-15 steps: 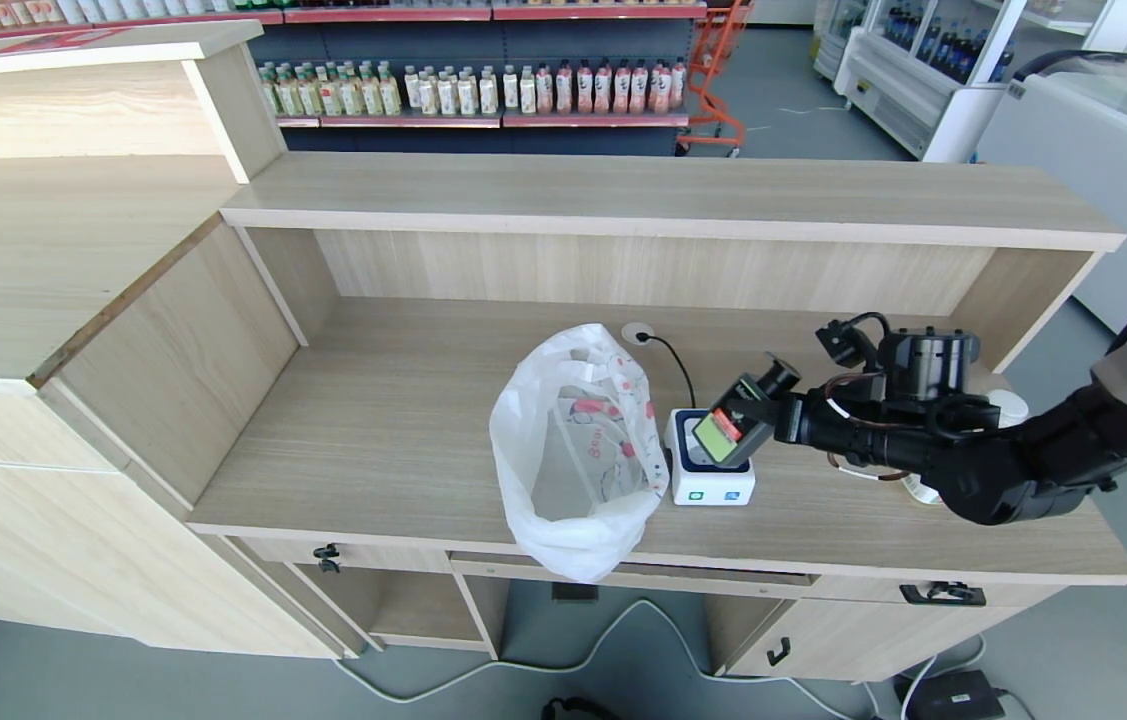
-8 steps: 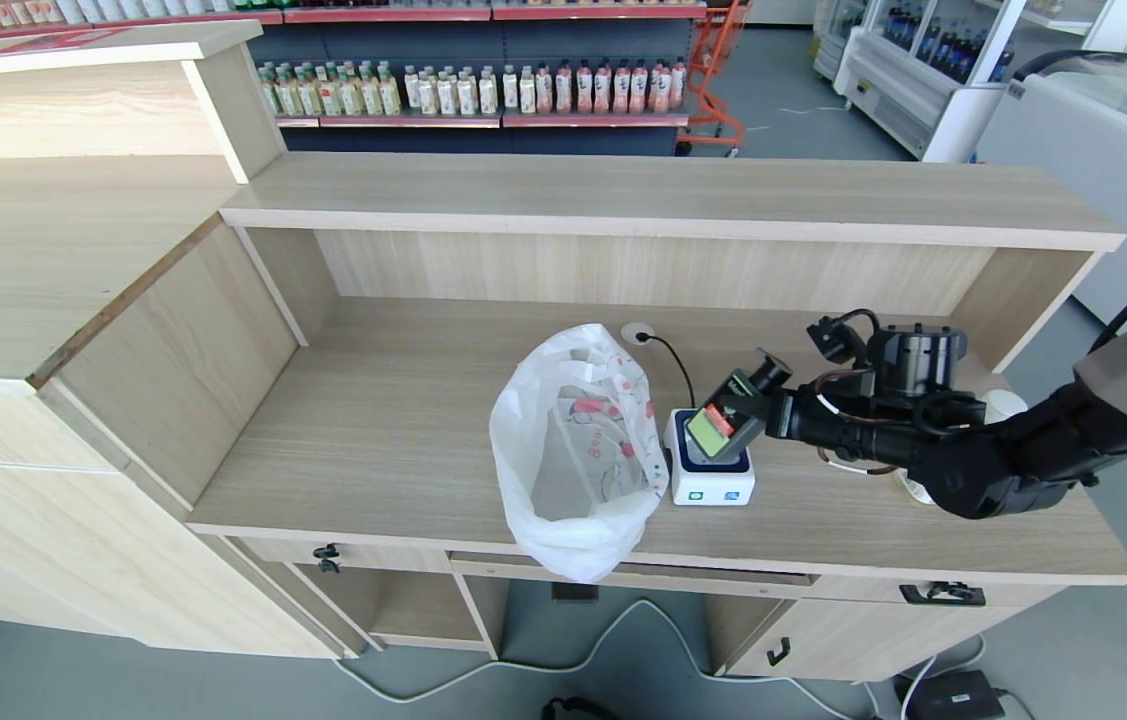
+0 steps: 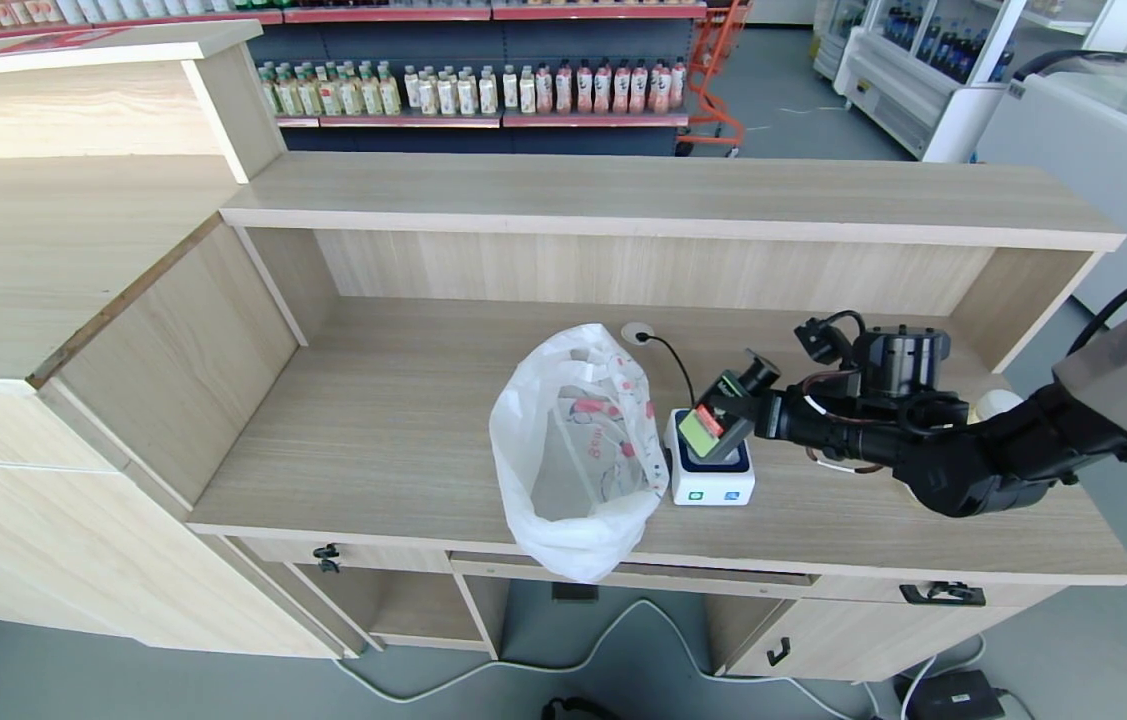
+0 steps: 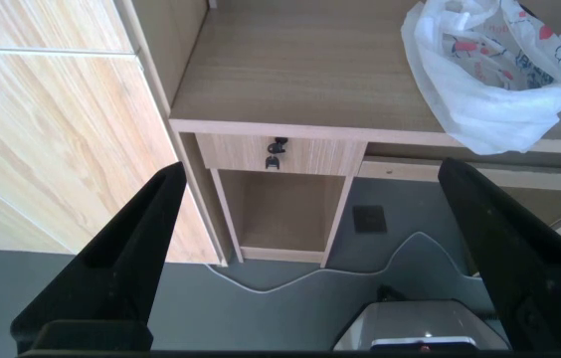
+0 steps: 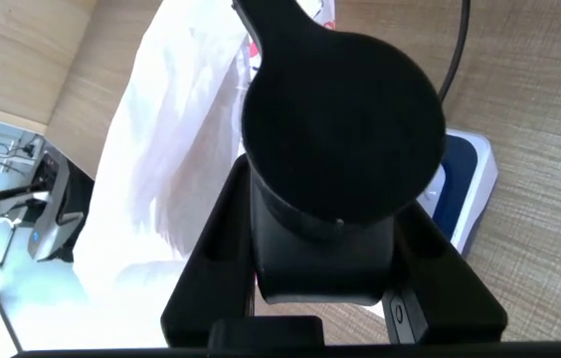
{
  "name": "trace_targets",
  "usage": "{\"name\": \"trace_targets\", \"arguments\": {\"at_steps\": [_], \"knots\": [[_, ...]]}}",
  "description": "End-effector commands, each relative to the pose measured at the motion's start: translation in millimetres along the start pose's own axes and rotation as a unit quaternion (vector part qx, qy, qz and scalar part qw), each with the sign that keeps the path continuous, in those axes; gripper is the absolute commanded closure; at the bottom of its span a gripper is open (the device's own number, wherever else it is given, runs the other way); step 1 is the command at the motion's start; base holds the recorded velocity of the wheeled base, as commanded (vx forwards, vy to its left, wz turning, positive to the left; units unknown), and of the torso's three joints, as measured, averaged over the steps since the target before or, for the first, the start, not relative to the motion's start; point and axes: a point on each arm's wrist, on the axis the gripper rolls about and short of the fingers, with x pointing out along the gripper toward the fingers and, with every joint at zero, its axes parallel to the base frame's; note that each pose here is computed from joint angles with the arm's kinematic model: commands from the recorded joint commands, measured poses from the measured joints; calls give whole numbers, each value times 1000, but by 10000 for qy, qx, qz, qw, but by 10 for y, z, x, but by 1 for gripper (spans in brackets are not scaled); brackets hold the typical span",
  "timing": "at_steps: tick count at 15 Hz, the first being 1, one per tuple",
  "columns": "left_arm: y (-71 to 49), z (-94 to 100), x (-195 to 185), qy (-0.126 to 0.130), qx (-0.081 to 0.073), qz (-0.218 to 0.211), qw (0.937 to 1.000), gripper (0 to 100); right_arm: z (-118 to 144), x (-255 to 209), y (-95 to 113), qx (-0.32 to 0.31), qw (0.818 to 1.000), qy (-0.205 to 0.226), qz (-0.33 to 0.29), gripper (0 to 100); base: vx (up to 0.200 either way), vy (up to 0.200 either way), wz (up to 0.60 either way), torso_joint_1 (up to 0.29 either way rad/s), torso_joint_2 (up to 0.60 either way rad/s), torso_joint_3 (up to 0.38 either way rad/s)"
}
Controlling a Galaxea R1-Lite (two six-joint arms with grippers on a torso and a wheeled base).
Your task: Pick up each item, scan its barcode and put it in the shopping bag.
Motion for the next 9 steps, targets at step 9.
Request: {"name": "trace_targets", "arguments": {"at_steps": [9], "knots": [[0, 0, 0, 0, -1, -1, 10000, 0, -79, 54, -18, -150, 9998, 99, 6, 100, 0, 0, 0, 0, 0, 0]]}}
